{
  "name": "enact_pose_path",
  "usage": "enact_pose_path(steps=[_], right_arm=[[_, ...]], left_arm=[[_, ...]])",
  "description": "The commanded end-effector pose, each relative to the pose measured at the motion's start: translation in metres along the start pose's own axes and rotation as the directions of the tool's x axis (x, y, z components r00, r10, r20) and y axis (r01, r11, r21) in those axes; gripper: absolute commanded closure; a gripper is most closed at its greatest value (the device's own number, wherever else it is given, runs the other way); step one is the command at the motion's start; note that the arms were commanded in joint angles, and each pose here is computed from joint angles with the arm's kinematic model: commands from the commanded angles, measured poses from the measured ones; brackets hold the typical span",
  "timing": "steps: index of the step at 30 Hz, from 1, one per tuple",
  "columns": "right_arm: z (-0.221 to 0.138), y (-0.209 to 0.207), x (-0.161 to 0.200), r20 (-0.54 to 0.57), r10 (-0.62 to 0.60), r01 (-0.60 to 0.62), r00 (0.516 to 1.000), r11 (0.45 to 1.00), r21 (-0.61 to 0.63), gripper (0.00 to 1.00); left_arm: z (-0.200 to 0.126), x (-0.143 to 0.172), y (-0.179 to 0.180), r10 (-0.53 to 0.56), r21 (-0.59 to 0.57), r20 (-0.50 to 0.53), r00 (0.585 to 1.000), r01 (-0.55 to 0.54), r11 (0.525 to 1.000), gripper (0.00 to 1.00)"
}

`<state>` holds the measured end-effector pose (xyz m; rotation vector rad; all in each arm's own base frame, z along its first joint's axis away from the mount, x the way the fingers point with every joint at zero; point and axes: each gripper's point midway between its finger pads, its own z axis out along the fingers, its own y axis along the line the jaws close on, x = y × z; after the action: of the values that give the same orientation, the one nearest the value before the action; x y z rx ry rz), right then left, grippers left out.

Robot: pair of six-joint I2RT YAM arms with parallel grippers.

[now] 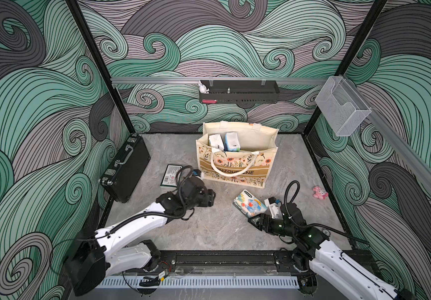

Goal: Put tissues into the canvas bag
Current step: Adjust the pack of facial tissues at the center of the board, then move the pack of facial tissues to the center of the board.

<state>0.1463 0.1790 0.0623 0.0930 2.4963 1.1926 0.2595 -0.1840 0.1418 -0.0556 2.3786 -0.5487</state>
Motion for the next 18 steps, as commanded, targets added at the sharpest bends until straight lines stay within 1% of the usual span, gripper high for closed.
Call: enact_pose_path(steps=[1,3,5,7,9,11,12,15,17,18], right_arm=[[-0.003,-0.004,-0.004,0.033,-0.009,0.008,0.999,1.0,0.026,0.26],[-0.004,-0.003,-0.004,0.029,-0.022,0.021,0.999,0.999,0.033,0.26],[-0.005,-0.003,-0.003,0.015,-0.034,0.033,0.999,0.999,0.04,0.25],[-0.006,-0.003,-0.001,0.0,-0.046,0.046,0.999,0.998,0.051,0.25],[-0.01,-0.002,-0.001,-0.008,-0.059,0.059,0.998,0.996,0.067,0.24],[-0.014,-0.003,0.002,-0.018,-0.066,0.067,0.998,0.994,0.083,0.23],[-0.017,-0.003,0.002,-0.014,-0.073,0.074,0.997,0.993,0.086,0.23],[-0.026,0.0,0.002,0.004,-0.086,0.085,0.996,0.993,0.081,0.23],[-0.03,0.003,0.003,0.016,-0.083,0.082,0.996,0.994,0.068,0.23],[-0.031,0.004,0.004,0.019,-0.079,0.078,0.997,0.995,0.062,0.23]], left_arm=[[-0.017,-0.014,0.064,-0.1,-0.164,0.125,0.987,0.12,0.979,0.11],[-0.03,-0.041,0.082,-0.116,-0.213,0.248,0.962,0.171,0.962,0.06],[-0.036,-0.065,0.093,-0.101,-0.271,0.318,0.943,0.193,0.943,0.02],[-0.032,-0.086,0.105,-0.086,-0.352,0.348,0.933,0.216,0.911,0.01],[-0.022,-0.107,0.122,-0.106,-0.422,0.351,0.931,0.258,0.869,0.01],[-0.01,-0.121,0.14,-0.156,-0.474,0.343,0.926,0.314,0.823,0.01],[-0.001,-0.129,0.147,-0.164,-0.491,0.337,0.927,0.322,0.809,0.01],[0.03,-0.144,0.166,-0.167,-0.552,0.292,0.942,0.309,0.774,0.01],[0.047,-0.153,0.176,-0.19,-0.57,0.257,0.948,0.307,0.762,0.01],[0.057,-0.155,0.178,-0.212,-0.568,0.227,0.951,0.306,0.764,0.01]])
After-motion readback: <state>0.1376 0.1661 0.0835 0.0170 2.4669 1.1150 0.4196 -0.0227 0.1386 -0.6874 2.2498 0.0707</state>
